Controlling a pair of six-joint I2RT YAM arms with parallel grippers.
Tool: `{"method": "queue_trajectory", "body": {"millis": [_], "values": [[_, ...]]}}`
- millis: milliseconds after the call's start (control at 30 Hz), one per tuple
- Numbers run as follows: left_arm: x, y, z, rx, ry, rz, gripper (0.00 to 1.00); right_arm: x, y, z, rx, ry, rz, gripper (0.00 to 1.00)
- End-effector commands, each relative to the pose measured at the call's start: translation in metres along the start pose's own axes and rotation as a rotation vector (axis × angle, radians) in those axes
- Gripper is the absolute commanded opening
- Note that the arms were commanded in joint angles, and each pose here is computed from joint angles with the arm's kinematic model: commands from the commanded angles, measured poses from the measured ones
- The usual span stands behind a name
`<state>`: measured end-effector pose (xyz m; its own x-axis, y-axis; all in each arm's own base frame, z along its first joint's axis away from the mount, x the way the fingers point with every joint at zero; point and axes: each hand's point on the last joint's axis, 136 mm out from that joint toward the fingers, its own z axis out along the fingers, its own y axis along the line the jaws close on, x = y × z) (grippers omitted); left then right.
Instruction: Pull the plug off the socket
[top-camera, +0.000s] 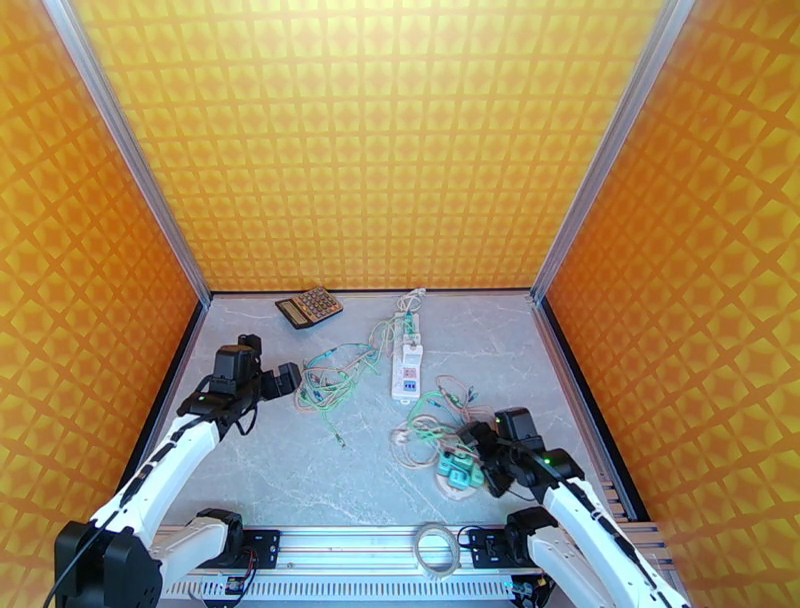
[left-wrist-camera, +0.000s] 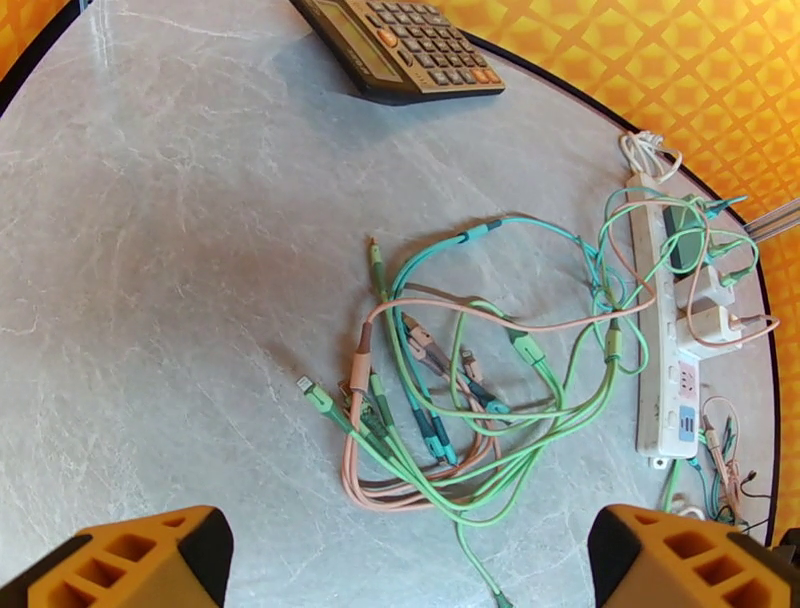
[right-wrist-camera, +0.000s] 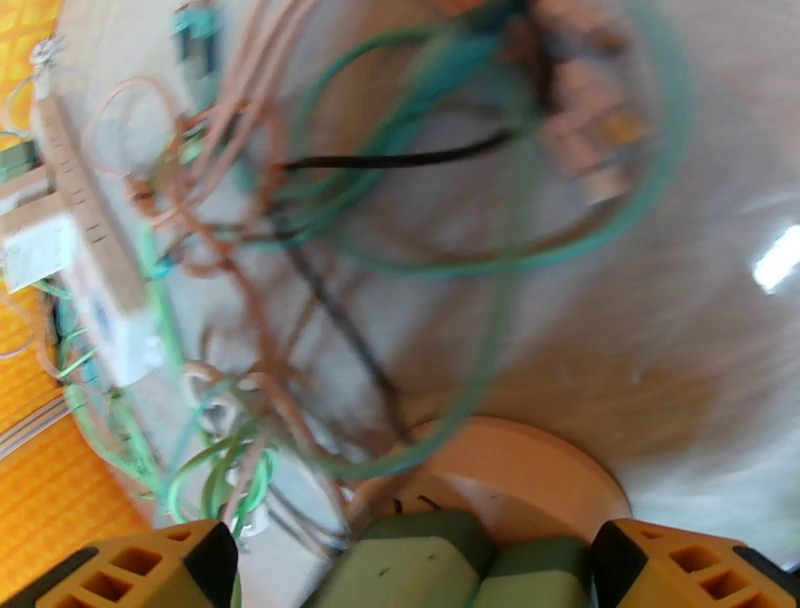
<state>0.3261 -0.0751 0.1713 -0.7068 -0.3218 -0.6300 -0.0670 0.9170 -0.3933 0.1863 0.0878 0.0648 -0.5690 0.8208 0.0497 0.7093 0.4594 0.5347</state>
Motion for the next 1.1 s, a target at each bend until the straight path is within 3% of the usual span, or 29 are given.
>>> {"method": "queue_trajectory", "body": {"millis": [0, 300, 567, 700, 1067], "values": [[0.004, -0.005, -0.006, 0.015, 0.016, -0.017, 0.99, 0.012, 0.041, 0.011, -0.135, 0.073, 0.048, 0.99], [0.012, -0.008, -0.014, 0.008, 0.035, -0.06, 0.99, 0.05, 0.124, 0.035, -0.242, 0.157, -0.059, 0.98], [0.019, -0.019, -0.031, 0.033, 0.045, -0.039, 0.99, 0.109, 0.188, 0.073, -0.265, 0.272, -0.169, 0.98], [0.027, -0.03, -0.037, 0.058, 0.064, -0.008, 0.99, 0.103, 0.191, 0.066, -0.207, 0.209, -0.249, 0.98], [0.057, -0.054, -0.042, 0.106, 0.104, 0.024, 0.96, 0.069, 0.157, 0.019, 0.061, 0.065, -0.738, 0.99]]}}
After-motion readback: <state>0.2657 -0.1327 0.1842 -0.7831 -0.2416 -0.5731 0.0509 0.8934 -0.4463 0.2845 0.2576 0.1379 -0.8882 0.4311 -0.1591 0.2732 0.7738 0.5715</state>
